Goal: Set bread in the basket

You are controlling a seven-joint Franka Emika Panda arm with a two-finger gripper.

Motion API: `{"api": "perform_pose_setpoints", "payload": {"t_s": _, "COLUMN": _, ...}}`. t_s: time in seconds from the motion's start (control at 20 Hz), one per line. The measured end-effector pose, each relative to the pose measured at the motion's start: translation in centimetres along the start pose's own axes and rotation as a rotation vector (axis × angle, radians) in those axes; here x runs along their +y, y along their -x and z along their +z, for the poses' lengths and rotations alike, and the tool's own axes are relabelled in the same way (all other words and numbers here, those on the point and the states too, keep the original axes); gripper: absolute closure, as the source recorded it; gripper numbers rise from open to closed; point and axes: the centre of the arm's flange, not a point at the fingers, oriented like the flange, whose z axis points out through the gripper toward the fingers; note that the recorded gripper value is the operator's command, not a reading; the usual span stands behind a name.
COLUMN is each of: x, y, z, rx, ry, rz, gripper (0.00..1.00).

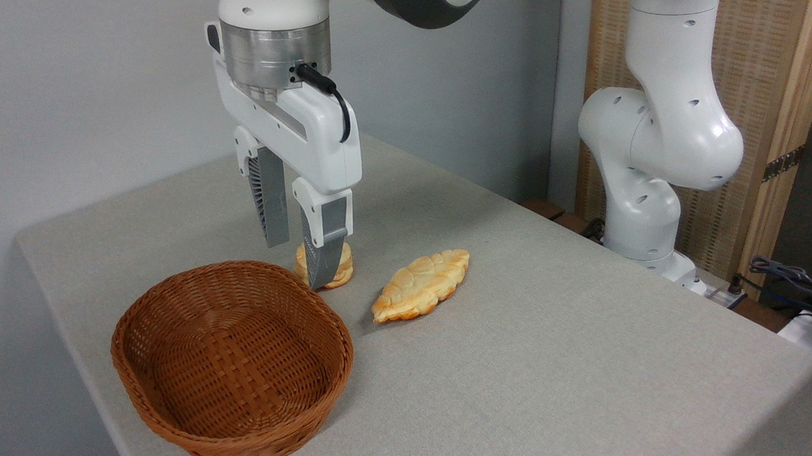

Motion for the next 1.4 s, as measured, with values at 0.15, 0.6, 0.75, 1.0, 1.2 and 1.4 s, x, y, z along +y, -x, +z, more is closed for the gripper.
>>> {"api": "perform_pose_setpoints", "payload": {"t_s": 0.15, "x": 0.0, "y": 0.4, "z": 0.0, "rx": -0.013, "ry": 0.013, "rz": -0.004, "gripper": 0.0}}
{"api": "perform_pose_setpoints", "payload": {"t_s": 0.6, "x": -0.3, "y": 0.8, "z": 0.0, "rx": -0.018, "ry": 0.017, "rz": -0.008, "gripper": 0.0}}
{"api": "perform_pose_setpoints", "payload": {"t_s": 0.75, "x": -0.3, "y": 0.8, "z": 0.0, "rx": -0.018, "ry": 0.018, "rz": -0.008, "gripper": 0.0}}
{"api": "perform_pose_setpoints", "payload": {"t_s": 1.0, "x": -0.1, "y": 1.0, "z": 0.2, "rx": -0.034, "ry": 0.036, "rz": -0.008, "gripper": 0.0}}
{"api": "perform_pose_setpoints", "payload": {"t_s": 1.2, "x": 0.1, "y": 1.1, "z": 0.3, "rx": -0.045, "ry": 0.047, "rz": -0.008, "gripper": 0.0}}
{"api": "perform_pose_setpoints", "payload": {"t_s": 1.4, "x": 0.5, "y": 1.4, "z": 0.7, "rx": -0.075, "ry": 0.08, "rz": -0.008, "gripper": 0.0}}
